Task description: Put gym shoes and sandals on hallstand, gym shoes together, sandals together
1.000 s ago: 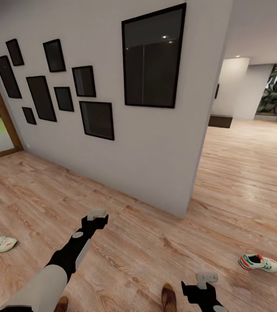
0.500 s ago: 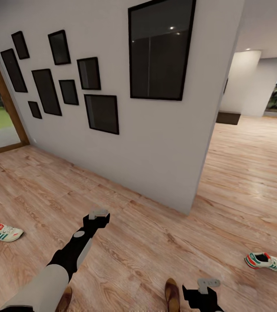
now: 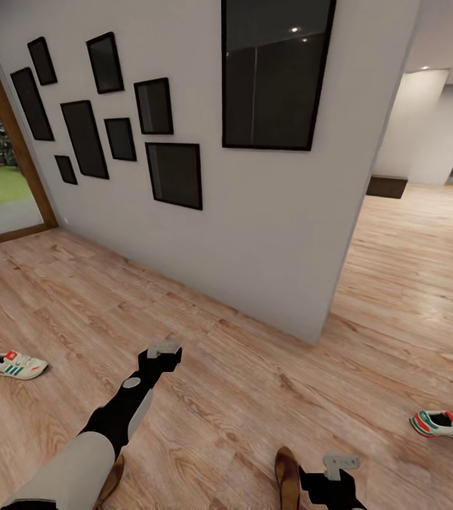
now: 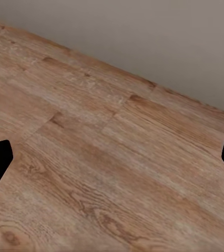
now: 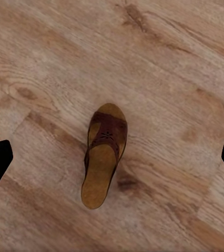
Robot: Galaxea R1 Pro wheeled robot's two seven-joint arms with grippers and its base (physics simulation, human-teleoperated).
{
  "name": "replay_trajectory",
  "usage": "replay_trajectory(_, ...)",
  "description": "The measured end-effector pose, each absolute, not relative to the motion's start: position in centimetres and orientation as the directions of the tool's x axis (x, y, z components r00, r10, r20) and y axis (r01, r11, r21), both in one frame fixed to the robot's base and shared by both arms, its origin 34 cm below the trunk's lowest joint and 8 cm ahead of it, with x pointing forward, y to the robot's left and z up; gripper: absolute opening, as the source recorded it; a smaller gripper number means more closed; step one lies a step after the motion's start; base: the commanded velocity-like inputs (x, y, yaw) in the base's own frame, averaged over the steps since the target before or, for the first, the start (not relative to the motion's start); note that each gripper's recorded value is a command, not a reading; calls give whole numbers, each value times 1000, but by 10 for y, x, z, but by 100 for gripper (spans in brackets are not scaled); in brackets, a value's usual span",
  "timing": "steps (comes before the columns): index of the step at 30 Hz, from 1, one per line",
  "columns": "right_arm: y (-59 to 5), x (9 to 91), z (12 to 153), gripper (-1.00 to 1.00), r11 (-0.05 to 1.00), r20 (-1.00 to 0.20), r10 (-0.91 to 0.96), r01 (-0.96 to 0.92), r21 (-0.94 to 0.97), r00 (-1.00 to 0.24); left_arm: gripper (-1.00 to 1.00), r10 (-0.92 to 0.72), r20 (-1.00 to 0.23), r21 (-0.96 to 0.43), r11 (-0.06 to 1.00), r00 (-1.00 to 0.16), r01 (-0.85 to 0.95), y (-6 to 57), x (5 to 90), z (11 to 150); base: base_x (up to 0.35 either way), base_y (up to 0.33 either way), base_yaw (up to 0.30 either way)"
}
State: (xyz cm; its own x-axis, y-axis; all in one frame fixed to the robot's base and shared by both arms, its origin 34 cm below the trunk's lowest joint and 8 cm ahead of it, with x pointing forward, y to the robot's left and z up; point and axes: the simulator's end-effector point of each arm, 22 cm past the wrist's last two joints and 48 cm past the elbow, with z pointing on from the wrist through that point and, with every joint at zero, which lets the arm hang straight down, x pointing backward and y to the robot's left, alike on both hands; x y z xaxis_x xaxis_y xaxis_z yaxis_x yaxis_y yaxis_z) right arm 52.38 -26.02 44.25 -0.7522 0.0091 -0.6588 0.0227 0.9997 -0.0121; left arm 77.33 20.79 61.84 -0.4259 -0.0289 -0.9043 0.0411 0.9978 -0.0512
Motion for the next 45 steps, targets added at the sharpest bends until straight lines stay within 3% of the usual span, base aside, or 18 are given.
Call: replay_trajectory(45,-261,521,428,100,1000,-655,10,23,-13,-756,100,-29,-907,-50,998,-419,39,209,772,604,37,44,-24)
